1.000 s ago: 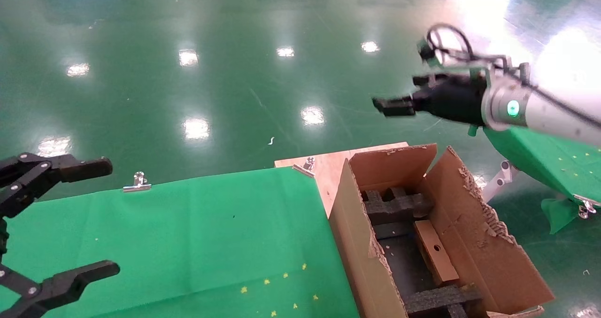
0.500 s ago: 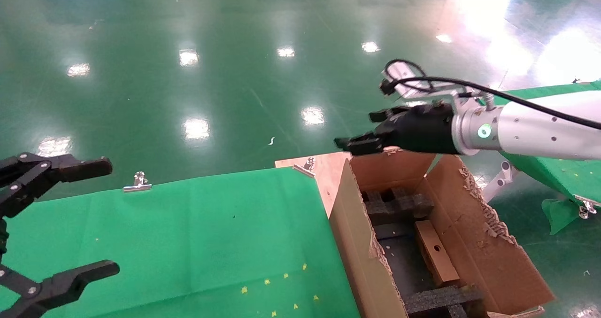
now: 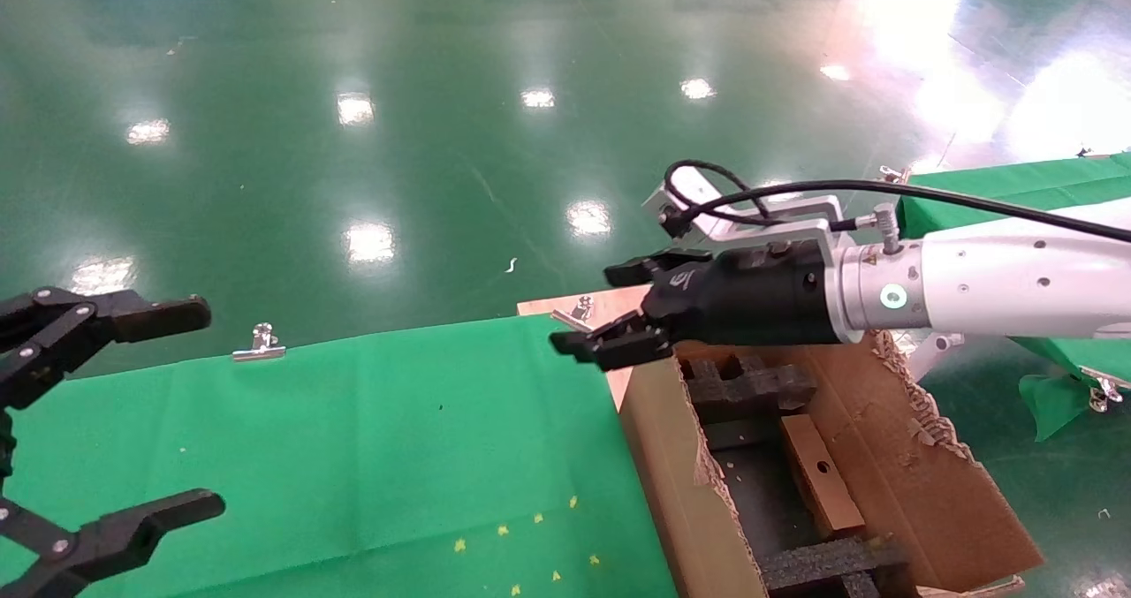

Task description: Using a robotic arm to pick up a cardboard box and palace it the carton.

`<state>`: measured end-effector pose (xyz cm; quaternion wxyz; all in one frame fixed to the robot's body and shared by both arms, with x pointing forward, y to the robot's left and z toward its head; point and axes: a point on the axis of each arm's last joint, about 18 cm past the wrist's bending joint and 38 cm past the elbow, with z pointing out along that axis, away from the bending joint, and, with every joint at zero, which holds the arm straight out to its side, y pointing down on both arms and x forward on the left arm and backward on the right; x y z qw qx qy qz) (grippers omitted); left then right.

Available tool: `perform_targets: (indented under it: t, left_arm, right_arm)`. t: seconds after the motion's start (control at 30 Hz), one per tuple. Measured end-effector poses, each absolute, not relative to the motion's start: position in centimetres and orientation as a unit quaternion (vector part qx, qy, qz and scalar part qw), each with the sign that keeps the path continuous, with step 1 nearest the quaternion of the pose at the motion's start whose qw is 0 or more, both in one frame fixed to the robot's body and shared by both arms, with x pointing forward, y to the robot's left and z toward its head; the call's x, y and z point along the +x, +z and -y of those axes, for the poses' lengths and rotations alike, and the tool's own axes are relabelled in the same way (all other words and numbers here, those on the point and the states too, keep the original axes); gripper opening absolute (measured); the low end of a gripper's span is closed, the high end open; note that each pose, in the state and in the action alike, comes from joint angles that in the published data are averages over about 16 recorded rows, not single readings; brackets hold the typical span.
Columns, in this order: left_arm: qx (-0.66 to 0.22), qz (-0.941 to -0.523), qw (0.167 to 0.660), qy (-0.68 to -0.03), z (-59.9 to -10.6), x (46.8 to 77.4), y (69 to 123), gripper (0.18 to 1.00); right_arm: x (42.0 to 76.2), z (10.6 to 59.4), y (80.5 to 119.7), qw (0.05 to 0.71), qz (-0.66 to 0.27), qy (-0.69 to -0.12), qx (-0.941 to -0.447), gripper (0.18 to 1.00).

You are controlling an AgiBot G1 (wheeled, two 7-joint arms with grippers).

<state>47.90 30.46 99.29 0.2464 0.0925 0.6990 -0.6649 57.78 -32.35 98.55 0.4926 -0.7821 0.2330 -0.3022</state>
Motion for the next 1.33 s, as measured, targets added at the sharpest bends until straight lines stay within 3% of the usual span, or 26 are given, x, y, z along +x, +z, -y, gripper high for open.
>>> perform_targets:
  t: [0.43, 0.87, 1.33]
  left_arm:
    - [0.093, -0.699, 0.246, -0.665, -30.5, 47.9, 99.3, 1.001]
    - [0.092, -0.699, 0.246, -0.665, -30.5, 47.9, 99.3, 1.001]
    - [0.092, -0.699, 0.247, -0.665, -30.5, 47.9, 99.3, 1.001]
  right_arm:
    - [53.6, 29.9, 98.5, 0.571, -0.086, -0.245, -0.779, 1.001]
    - [48.5, 30.0, 99.2, 0.647, 0.072, -0.239, -0.720, 1.001]
    - [46.8, 30.5, 99.4, 0.669, 0.117, -0.244, -0.692, 1.001]
